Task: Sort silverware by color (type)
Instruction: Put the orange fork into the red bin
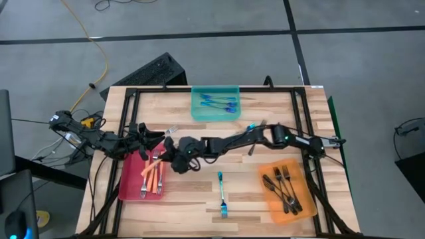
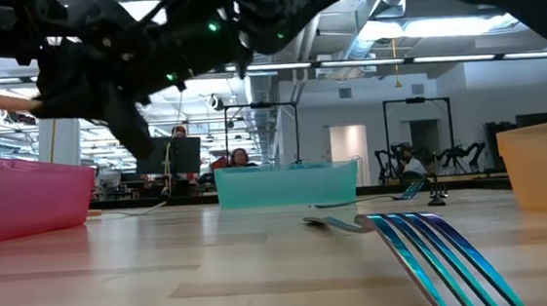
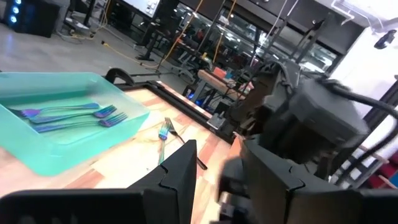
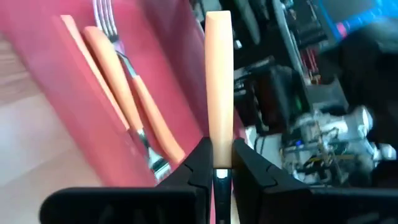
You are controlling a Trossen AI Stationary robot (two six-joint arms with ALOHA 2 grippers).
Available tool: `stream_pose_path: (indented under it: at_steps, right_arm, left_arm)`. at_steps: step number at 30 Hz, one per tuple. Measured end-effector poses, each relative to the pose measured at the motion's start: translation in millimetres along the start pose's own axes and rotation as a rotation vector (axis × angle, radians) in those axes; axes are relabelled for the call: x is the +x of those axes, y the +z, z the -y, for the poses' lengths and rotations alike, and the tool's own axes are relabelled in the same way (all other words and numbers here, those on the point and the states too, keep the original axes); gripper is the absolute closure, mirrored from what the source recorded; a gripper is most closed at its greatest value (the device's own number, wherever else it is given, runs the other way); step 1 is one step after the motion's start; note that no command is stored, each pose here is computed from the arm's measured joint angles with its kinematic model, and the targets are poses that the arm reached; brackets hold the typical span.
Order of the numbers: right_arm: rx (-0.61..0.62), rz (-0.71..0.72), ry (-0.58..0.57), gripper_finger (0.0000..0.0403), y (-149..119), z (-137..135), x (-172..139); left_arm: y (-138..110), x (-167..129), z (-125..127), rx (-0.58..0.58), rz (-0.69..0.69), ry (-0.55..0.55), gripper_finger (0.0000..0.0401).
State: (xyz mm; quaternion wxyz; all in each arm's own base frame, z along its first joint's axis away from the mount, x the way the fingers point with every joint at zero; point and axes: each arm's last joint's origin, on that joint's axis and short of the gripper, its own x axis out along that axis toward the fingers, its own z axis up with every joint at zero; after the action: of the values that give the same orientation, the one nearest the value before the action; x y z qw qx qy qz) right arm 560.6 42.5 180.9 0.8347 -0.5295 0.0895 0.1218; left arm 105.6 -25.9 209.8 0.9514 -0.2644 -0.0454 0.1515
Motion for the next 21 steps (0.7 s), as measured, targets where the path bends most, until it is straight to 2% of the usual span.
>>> stream_pose_path:
  at_steps: [4, 9, 16, 21]
  right_arm:
    - [-0.057, -0.037, 0.066, 0.0343, 6.1, 4.8, 4.0]
    - [-0.093, -0.047, 0.076, 0.0343, 5.7, 8.8, 5.8]
    - [-0.338, -0.065, 0.183, 0.0343, 13.9, -3.7, 4.3]
    - [-0.386, -0.079, 0.157, 0.0343, 17.0, -2.9, 4.7]
  left_arm:
    - [0.0, 0.0, 0.1, -0.006, -0.002, -0.004, 0.0289]
    - [-0.1, 0.0, 0.7, -0.025, -0.009, -0.019, 0.0289]
    - [-0.7, 0.1, 0.5, -0.041, -0.016, -0.020, 0.0289]
    - [-0.5, 0.1, 0.5, -0.042, -0.014, -0.020, 0.0289]
